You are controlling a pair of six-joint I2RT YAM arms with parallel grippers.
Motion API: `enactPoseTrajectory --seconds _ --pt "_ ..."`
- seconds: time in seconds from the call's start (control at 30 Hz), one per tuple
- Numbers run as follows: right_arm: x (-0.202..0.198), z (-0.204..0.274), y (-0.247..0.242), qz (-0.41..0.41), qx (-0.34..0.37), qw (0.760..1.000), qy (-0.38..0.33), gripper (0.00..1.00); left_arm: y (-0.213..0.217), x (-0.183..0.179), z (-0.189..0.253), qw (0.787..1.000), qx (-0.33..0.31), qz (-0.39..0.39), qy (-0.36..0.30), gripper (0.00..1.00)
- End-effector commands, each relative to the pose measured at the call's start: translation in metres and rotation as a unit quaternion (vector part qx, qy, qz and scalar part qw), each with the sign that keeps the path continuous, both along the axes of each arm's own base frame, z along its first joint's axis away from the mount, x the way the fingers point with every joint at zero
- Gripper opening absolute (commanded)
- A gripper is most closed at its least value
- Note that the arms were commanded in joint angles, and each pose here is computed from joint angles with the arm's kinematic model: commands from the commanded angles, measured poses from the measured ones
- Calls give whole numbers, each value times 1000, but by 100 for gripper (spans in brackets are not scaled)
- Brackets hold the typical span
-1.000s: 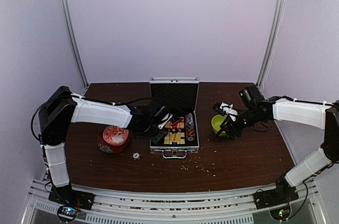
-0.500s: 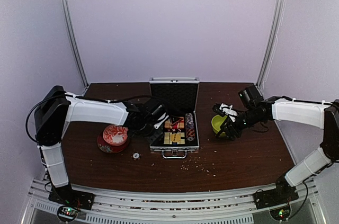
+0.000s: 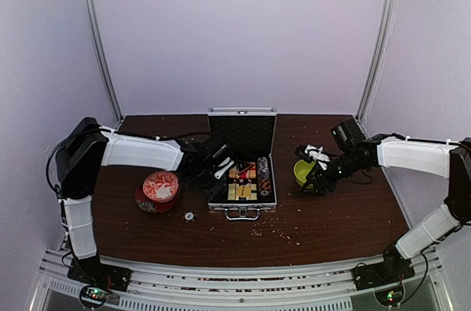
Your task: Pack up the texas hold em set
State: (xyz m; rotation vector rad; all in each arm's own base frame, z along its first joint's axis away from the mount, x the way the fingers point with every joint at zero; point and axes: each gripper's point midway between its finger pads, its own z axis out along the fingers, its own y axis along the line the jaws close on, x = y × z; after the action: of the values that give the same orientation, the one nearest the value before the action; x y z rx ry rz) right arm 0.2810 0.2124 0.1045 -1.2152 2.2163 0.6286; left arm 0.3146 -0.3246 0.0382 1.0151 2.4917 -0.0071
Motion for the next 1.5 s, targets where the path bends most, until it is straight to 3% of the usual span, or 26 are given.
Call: enactPoseTrajectory --seconds 0.0,0.73,1.47 --pt "2 3 1 6 2 1000 -3 66 -11 13 -3 1000 -10 -10 0 60" --pt "1 -4 1 9 -3 1000 11 66 -3 32 7 1000 -11 2 -11 59" --pt "-2 -5 3 17 -4 1000 18 67 29 -9 48 999 -13 18 27 56"
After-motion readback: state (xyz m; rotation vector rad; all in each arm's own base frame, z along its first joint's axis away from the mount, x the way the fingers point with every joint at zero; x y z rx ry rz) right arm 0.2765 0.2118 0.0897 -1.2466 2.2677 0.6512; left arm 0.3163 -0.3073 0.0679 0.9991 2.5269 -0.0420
